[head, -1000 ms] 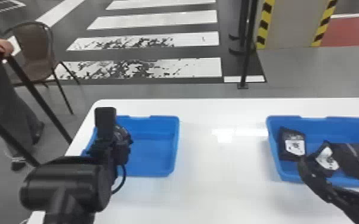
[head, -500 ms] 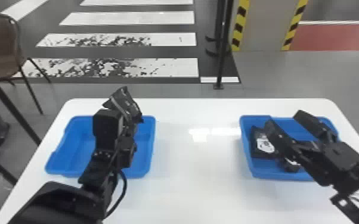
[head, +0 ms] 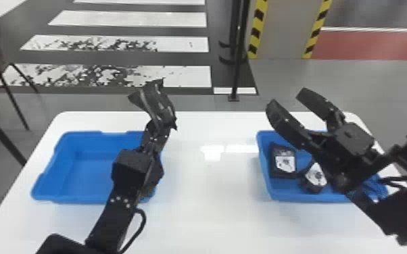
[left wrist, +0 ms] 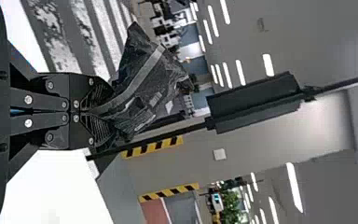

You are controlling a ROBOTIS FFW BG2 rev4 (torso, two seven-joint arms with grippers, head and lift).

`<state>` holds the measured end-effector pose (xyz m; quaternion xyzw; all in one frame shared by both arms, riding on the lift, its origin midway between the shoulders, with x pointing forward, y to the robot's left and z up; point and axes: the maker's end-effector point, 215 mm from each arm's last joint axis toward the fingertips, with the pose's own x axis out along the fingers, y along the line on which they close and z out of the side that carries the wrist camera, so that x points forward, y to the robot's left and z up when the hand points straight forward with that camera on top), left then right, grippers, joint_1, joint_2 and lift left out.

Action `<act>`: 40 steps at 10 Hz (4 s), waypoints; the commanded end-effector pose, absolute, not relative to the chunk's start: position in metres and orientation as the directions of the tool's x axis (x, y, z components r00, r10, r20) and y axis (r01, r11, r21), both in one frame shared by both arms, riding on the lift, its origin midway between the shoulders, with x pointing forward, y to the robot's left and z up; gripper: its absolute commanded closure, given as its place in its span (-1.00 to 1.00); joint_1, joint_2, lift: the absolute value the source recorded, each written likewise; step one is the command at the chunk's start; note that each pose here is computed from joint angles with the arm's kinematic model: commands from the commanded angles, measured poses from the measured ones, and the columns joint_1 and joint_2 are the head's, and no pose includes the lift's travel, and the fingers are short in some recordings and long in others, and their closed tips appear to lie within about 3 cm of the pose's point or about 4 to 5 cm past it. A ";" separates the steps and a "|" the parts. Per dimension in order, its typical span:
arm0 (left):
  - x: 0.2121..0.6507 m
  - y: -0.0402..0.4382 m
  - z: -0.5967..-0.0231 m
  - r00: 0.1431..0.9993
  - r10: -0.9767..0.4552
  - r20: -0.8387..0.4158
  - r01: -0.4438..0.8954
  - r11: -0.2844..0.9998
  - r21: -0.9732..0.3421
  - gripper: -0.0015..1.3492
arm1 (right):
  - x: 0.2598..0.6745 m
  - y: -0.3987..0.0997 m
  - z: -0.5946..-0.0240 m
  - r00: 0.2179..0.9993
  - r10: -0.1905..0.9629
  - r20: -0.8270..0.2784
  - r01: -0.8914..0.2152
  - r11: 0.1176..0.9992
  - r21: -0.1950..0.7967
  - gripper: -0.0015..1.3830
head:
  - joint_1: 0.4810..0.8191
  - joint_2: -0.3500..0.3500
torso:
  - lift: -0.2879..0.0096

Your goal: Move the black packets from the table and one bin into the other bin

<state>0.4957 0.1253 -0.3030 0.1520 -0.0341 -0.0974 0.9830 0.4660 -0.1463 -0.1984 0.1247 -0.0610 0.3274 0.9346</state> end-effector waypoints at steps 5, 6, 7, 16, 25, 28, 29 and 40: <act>0.456 0.019 -0.255 0.874 -0.435 0.214 0.339 0.864 0.373 0.79 | 0.476 -0.094 -0.179 0.693 0.686 0.222 -0.721 0.659 0.216 -0.80 | 0.06 -0.22 | 0.20; 0.450 0.010 -0.247 0.857 -0.456 0.240 0.347 0.855 0.386 0.79 | 0.478 -0.088 -0.182 0.686 0.696 0.213 -0.728 0.648 0.225 -0.80 | 0.03 -0.25 | 0.20; 0.446 0.000 -0.244 0.844 -0.476 0.247 0.361 0.845 0.394 0.79 | 0.479 -0.082 -0.186 0.673 0.712 0.201 -0.739 0.633 0.232 -0.81 | 0.02 -0.25 | 0.20; 0.441 -0.019 -0.247 0.823 -0.514 0.242 0.395 0.824 0.406 0.79 | 0.466 -0.037 -0.204 0.586 0.802 0.116 -0.798 0.546 0.256 0.64 | 0.18 -0.21 | 0.20; 0.466 0.058 -0.274 0.900 -0.386 0.204 0.299 0.886 0.355 -0.81 | 0.501 -0.254 -0.223 0.901 0.427 0.072 -0.433 0.893 0.125 0.64 | 0.02 -0.39 | 0.20; 0.468 0.087 -0.286 0.927 -0.331 0.180 0.263 0.911 0.318 -0.81 | 0.503 -0.377 -0.287 0.980 0.179 -0.083 -0.177 0.984 0.031 0.64 | 0.17 -0.74 | 0.20; 0.470 0.096 -0.294 0.937 -0.310 0.159 0.257 0.923 0.286 -0.81 | 0.515 -0.396 -0.313 0.981 0.152 -0.118 -0.146 0.988 0.058 0.64 | 0.24 -0.85 | 0.20; 0.477 0.175 -0.336 0.985 -0.166 0.037 0.169 0.981 -0.093 -0.81 | 0.483 -0.275 -0.352 0.929 0.367 0.055 -0.361 0.859 0.362 -0.63 | 0.27 -0.48 | 0.20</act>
